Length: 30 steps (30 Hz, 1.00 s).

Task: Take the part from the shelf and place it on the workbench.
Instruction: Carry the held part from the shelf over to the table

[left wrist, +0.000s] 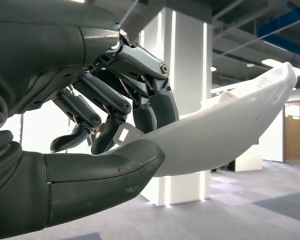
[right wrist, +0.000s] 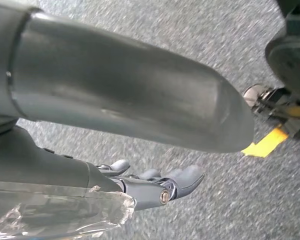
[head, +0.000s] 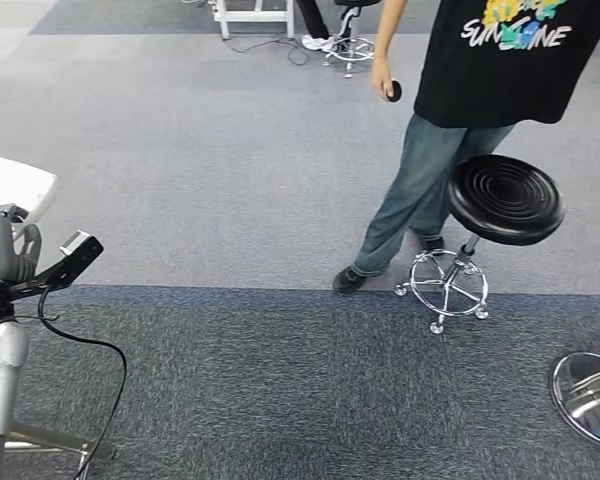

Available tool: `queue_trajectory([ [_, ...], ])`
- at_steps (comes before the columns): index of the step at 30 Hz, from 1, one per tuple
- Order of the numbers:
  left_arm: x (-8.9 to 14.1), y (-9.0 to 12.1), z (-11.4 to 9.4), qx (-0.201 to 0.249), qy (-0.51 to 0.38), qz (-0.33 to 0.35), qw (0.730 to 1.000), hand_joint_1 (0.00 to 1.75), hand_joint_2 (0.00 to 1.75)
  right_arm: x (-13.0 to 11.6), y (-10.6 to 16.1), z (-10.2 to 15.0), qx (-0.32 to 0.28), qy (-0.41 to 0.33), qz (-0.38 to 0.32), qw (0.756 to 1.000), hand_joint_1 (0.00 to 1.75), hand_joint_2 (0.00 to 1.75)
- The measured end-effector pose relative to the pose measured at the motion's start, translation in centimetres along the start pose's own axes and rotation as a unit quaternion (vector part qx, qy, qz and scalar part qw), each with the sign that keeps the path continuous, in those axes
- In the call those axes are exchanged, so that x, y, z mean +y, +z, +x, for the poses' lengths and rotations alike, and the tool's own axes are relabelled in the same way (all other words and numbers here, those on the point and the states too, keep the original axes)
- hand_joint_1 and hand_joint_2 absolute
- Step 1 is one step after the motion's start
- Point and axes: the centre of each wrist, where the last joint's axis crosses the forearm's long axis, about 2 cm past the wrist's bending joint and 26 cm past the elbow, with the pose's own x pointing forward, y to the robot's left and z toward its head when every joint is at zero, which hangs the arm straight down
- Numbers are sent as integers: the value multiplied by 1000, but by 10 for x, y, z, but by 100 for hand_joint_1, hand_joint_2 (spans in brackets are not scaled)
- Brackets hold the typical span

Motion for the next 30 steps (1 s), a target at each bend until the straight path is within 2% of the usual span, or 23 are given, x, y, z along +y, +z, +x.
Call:
queue_trajectory([
  [12,-1,-3,-3,-1,-3,-4,1000,175,175,3,-6,1,7,-4,-7,1000,0,0],
  [20,-1,-4,-8,-2,-5,-2,1000,175,175,4,-21,10,9,-45,-51,998,0,0],
  [30,-4,0,-9,-1,-7,-8,1000,175,175,7,-28,12,5,-66,-51,997,0,0],
])
